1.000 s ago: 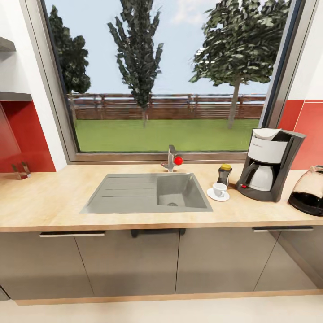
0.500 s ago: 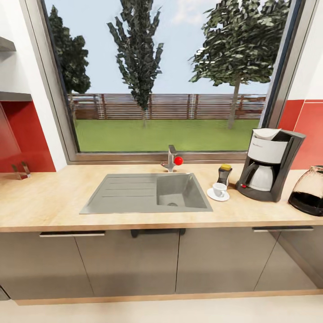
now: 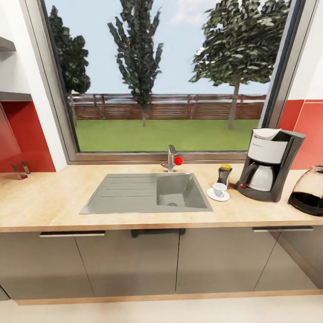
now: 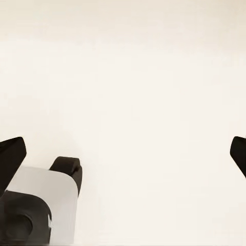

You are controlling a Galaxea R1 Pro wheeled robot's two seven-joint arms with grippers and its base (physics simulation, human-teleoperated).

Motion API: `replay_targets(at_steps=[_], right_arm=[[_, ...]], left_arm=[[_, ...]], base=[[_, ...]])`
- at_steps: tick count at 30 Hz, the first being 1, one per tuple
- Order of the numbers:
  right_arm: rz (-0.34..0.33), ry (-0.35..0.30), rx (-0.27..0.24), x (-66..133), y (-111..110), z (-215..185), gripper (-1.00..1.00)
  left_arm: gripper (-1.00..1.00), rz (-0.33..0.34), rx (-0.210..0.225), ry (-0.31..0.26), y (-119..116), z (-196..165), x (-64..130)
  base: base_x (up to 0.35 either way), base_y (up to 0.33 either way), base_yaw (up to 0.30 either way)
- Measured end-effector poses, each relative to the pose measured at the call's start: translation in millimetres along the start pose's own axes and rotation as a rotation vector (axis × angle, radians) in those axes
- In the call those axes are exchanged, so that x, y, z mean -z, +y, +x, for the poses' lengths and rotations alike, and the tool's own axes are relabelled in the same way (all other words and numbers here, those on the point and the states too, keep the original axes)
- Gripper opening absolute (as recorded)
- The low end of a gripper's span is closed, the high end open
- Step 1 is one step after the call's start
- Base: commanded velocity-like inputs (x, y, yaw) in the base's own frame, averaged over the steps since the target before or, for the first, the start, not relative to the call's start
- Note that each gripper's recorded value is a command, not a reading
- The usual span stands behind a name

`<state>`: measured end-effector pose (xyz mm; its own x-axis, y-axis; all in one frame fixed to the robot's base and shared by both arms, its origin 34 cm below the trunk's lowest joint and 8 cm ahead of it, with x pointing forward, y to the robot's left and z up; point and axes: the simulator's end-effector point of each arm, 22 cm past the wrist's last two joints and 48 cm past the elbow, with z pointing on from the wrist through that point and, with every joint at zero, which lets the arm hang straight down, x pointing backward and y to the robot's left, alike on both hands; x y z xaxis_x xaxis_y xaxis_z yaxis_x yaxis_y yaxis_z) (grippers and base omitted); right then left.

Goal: Set up a coffee station on the kitchen countertop: keep the coffee maker on the countertop, move the bottle of coffee from the kitchen shelf to the counter next to the coffee maker, place a paper coffee filter on top of the coffee maker, put the saucer next to the coffee maker with the coffee cup on the saucer, and place the electric kettle next to the coffee maker.

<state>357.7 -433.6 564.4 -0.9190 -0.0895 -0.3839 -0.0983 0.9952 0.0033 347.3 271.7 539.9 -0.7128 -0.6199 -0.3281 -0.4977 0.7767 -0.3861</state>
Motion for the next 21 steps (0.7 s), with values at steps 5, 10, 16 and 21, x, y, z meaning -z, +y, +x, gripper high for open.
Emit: replay_targets(at_steps=[5,10,16,21], right_arm=[[-0.021,0.009,-0.009,-4.2,17,4,1.00],[-0.041,0.010,-0.015,-7.8,33,5,1.00],[-0.149,0.000,-0.034,-22.9,117,0,1.00],[-0.177,-0.004,-0.039,-25.3,138,-3,1.00]], left_arm=[[1.00,0.000,0.000,0.000,0,0,0.0],[1.00,0.000,0.000,0.000,0,0,0.0],[1.00,0.000,0.000,0.000,0,0,0.0],[1.00,0.000,-0.001,0.000,0,0,0.0]], base=[[0.000,0.000,0.000],[0.000,0.000,0.000],[0.000,0.000,0.000],[0.000,0.000,0.000]])
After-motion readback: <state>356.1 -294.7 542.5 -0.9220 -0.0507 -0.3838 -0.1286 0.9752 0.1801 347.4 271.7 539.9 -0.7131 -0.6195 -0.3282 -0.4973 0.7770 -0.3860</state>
